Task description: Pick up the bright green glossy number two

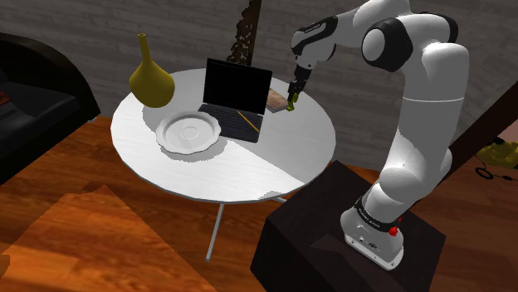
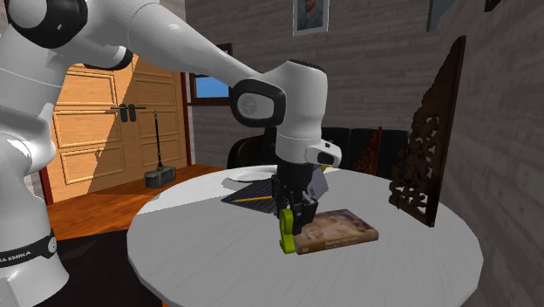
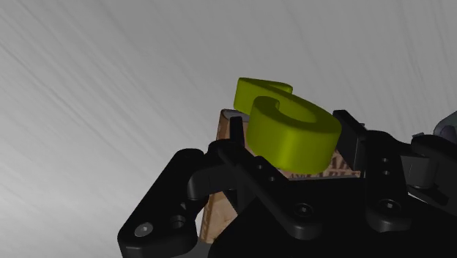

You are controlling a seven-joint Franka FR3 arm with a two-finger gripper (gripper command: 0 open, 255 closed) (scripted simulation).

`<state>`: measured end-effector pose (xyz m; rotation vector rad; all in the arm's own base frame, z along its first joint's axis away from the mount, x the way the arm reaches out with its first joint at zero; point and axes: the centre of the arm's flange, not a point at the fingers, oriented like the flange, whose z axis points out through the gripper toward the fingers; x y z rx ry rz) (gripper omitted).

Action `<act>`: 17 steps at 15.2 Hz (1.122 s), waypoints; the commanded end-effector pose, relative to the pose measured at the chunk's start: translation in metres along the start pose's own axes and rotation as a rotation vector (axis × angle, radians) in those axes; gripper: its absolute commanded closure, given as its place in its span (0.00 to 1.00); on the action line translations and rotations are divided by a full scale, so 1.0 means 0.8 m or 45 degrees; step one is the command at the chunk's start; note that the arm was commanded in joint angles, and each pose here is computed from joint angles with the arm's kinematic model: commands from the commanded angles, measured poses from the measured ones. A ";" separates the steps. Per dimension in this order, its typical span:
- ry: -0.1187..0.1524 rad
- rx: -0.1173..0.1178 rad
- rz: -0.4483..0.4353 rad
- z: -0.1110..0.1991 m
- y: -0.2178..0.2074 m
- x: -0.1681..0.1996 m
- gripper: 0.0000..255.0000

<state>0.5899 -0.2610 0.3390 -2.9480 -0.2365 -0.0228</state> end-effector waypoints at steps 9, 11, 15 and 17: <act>-0.003 0.002 -0.001 -0.056 -0.012 0.001 1.00; -0.003 0.002 -0.001 -0.069 -0.014 0.001 1.00; -0.003 0.002 -0.001 -0.095 -0.019 0.002 1.00; -0.003 0.002 -0.001 -0.096 -0.019 0.002 1.00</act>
